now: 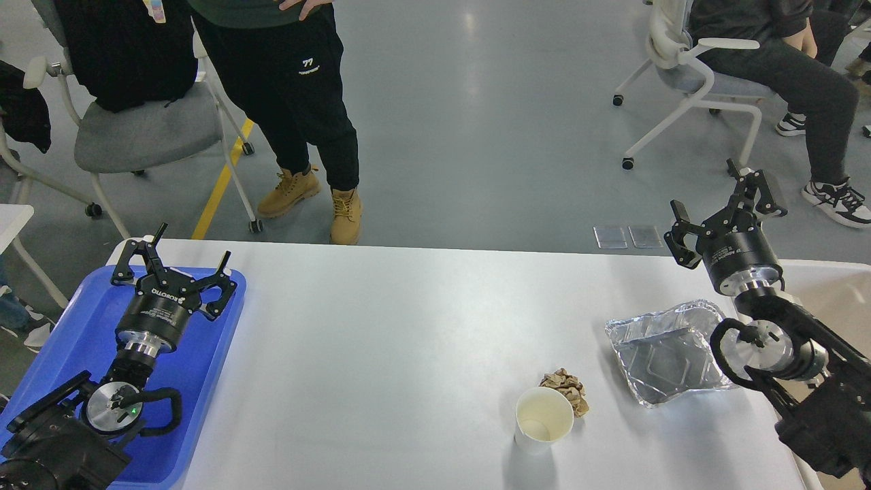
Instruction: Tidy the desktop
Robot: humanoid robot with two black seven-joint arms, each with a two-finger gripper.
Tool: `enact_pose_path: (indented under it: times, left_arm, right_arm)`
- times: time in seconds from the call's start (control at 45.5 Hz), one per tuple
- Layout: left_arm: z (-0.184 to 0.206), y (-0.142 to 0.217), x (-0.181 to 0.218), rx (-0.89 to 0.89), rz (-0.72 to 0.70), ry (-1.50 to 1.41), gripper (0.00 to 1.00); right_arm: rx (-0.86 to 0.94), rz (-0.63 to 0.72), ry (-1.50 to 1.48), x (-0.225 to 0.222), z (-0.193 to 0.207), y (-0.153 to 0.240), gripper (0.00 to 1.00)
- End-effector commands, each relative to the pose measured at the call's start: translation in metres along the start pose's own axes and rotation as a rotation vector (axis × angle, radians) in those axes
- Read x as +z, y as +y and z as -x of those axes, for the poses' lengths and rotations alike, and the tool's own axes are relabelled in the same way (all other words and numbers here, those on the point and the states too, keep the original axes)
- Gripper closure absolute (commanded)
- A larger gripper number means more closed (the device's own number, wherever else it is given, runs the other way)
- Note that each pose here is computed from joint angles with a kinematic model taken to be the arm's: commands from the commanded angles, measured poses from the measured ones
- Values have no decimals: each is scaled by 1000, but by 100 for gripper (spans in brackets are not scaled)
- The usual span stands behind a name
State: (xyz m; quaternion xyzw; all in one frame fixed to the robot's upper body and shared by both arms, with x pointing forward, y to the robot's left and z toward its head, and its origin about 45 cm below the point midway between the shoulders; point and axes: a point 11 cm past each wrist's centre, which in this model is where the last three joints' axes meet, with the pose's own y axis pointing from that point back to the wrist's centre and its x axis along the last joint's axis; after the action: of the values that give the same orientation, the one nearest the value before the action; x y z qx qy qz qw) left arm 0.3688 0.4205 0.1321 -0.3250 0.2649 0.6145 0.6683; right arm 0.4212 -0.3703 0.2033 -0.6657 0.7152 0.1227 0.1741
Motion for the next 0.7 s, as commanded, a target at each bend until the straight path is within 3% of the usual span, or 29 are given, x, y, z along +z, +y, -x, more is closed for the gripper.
enact_pose_path:
  times: [0.0, 0.681]
  left_arm:
    - [0, 0, 0, 0, 1, 0, 1]
    - [0, 0, 0, 0, 1, 0, 1]
  right_arm:
    - [-1, 0, -3, 1, 2, 0, 0]
    - [11, -19, 18, -11, -8, -2, 0]
